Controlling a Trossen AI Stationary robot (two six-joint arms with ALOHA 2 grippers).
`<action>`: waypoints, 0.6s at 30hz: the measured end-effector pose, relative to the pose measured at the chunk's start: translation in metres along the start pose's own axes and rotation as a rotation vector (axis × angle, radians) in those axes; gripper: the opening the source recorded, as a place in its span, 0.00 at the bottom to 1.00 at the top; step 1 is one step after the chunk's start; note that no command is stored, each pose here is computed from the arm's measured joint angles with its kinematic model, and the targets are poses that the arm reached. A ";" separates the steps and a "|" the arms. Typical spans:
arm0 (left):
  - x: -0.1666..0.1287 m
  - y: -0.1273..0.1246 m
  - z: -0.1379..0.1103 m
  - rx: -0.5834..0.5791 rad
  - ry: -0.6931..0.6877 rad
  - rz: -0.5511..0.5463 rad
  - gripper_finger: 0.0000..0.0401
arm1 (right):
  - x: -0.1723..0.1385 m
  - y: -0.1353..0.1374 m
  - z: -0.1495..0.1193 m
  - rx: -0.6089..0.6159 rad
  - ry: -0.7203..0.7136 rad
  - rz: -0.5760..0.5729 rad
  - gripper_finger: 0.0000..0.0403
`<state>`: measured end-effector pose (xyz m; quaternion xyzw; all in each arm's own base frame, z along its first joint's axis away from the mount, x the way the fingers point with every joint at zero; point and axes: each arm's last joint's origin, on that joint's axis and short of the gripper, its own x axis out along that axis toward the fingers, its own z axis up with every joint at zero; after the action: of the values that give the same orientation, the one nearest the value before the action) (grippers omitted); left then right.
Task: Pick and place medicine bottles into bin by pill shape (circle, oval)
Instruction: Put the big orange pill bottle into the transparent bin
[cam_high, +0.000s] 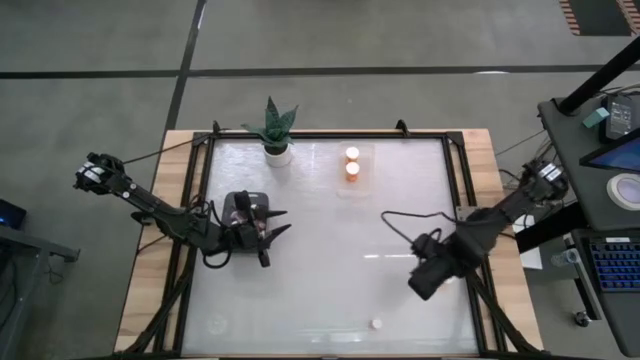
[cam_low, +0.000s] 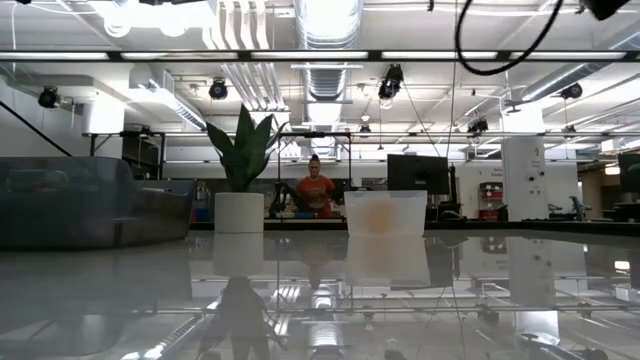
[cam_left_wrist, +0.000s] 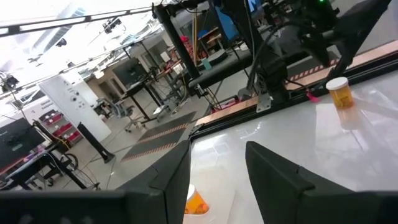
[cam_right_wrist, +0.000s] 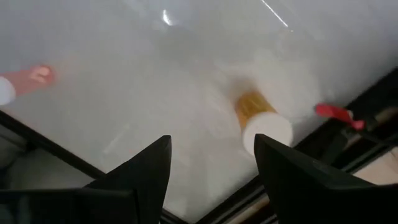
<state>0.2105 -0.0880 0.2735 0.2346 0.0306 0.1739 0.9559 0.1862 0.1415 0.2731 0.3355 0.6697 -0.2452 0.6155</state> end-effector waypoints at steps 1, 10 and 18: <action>0.000 0.000 0.000 0.000 0.000 0.000 0.35 | 0.000 -0.005 -0.004 0.020 -0.008 0.002 0.55; 0.000 0.000 0.000 -0.002 -0.001 -0.001 0.35 | 0.011 -0.047 -0.030 0.086 -0.102 0.003 0.57; 0.000 0.001 0.001 -0.014 -0.008 0.005 0.35 | 0.025 -0.064 -0.048 0.155 -0.114 -0.016 0.58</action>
<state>0.2104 -0.0881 0.2747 0.2288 0.0248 0.1753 0.9572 0.1062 0.1386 0.2484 0.3622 0.6152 -0.3199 0.6230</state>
